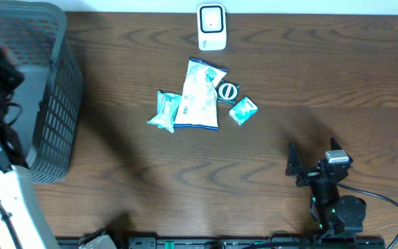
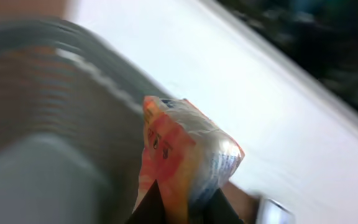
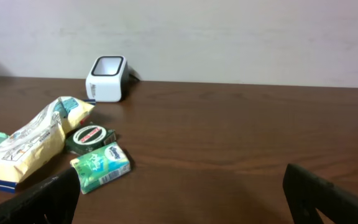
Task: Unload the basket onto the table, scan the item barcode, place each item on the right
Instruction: 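Carry the orange-red box to the scanner and drop it right of the items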
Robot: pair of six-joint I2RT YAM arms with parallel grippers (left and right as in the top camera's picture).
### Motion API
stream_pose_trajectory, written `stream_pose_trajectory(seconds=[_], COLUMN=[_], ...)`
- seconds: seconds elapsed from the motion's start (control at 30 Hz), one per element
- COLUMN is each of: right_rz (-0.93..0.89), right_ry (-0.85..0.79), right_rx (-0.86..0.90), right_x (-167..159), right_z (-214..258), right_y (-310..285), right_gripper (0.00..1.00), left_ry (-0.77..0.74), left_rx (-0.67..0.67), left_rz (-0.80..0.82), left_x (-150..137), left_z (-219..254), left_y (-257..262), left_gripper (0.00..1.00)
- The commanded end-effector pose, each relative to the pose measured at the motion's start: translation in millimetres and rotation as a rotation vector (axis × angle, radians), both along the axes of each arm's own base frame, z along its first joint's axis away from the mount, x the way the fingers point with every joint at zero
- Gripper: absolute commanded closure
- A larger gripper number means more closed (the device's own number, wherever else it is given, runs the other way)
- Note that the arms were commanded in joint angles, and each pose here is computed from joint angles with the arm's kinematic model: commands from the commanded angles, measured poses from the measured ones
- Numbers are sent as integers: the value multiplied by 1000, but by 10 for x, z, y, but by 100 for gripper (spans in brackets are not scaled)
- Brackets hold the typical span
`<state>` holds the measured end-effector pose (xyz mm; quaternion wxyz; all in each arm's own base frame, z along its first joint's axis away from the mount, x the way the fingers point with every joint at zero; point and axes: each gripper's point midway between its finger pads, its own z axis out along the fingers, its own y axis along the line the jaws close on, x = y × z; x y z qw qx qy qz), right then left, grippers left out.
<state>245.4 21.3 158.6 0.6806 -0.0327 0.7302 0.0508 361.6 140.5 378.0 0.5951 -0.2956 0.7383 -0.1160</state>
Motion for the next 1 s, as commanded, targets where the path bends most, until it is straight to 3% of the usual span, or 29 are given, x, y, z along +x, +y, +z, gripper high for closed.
stream_pose_trajectory(seconds=[0.0, 0.23, 0.57, 0.73, 0.77, 0.9, 0.97], right_rz=[8, 8, 8, 8, 8, 8, 8], right_ry=[2, 2, 2, 2, 2, 2, 2], right_rx=[6, 6, 6, 6, 6, 6, 6], right_x=[-4, -4, -4, -4, -4, -4, -4], right_z=[-7, -6, -7, -6, -6, -7, -7], right_y=[21, 20, 21, 21, 21, 21, 21], right_gripper=[1, 1, 1, 1, 1, 1, 1], left_ry=[-21, 131, 419, 487, 492, 493, 484], left_rx=[-108, 50, 79, 89, 91, 96, 97], left_rz=[-267, -721, -954, -1023, -1034, -1053, -1054], left_x=[172, 410, 578, 538, 534, 536, 548], left_z=[56, -535, -1890, -2315, -2383, -2483, -2468], left_y=[-870, -2402, -3576, -3918, -3979, -4089, -4097], left_gripper=[93, 93, 93, 92, 85, 83, 68])
